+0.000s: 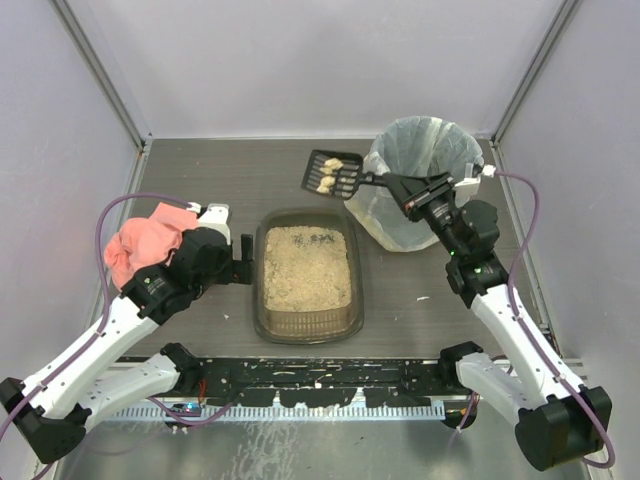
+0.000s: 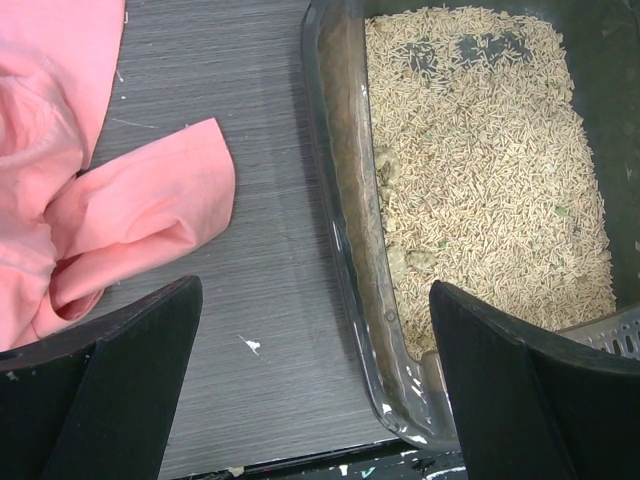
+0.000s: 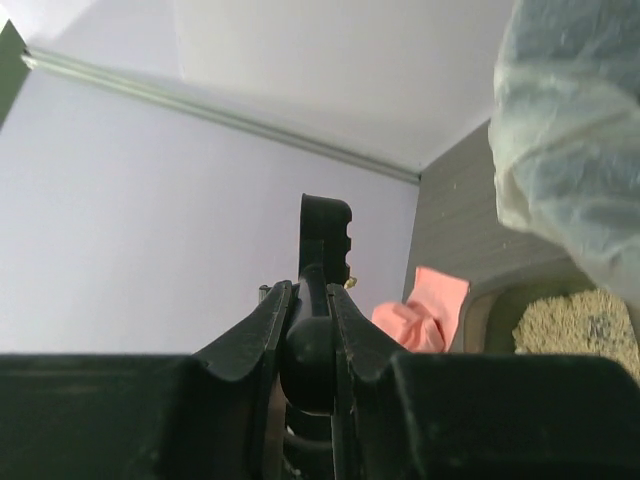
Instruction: Clean the litter box
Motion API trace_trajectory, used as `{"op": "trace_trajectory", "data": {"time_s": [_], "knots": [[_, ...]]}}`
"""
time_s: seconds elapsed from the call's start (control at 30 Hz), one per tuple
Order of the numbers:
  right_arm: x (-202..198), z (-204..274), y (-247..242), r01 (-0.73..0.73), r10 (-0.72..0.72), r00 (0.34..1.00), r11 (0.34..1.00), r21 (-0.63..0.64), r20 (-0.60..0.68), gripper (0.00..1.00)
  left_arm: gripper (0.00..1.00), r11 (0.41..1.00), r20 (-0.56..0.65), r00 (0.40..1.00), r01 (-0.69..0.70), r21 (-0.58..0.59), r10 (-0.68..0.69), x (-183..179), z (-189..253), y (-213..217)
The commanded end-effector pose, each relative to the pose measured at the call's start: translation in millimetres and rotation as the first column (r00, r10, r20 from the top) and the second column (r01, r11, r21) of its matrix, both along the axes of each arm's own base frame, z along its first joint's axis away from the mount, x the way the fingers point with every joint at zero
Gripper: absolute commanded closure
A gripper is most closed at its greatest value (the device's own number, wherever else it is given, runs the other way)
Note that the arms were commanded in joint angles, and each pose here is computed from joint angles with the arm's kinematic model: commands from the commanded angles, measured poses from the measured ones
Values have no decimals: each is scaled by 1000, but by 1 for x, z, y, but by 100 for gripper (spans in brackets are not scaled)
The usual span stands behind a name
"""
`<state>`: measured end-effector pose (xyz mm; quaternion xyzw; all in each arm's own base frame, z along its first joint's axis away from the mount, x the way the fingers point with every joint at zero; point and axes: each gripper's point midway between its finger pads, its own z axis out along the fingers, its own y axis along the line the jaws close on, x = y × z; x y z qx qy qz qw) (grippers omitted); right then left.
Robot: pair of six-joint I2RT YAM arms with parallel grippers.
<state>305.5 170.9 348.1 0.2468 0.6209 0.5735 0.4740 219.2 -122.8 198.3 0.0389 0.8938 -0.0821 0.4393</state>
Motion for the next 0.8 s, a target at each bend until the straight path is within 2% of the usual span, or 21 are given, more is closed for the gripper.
{"op": "trace_trajectory", "data": {"time_s": [0.0, 0.2, 0.33, 0.57, 0.77], "knots": [[12, 58, -35, 132, -136, 987, 990, 50, 81, 99, 2, 999, 50, 998, -27, -42, 29, 5, 20, 1], [24, 78, -91, 324, -327, 939, 945, 47, 105, 99, 2, 999, 49, 998, -32, -30, 33, 3, 19, 5], [24, 82, -125, 442, -437, 890, 897, -8, 131, 99, 2, 999, 59, 998, -32, -22, 33, 3, 21, 7], [23, 80, -162, 588, -543, 807, 778, -224, 233, 99, 2, 1000, 57, 998, -22, -10, 23, 5, 21, 5], [19, 81, -180, 658, -560, 753, 631, -412, 344, 99, 2, 1000, 52, 999, -8, -5, 8, 5, 22, 3]]}}
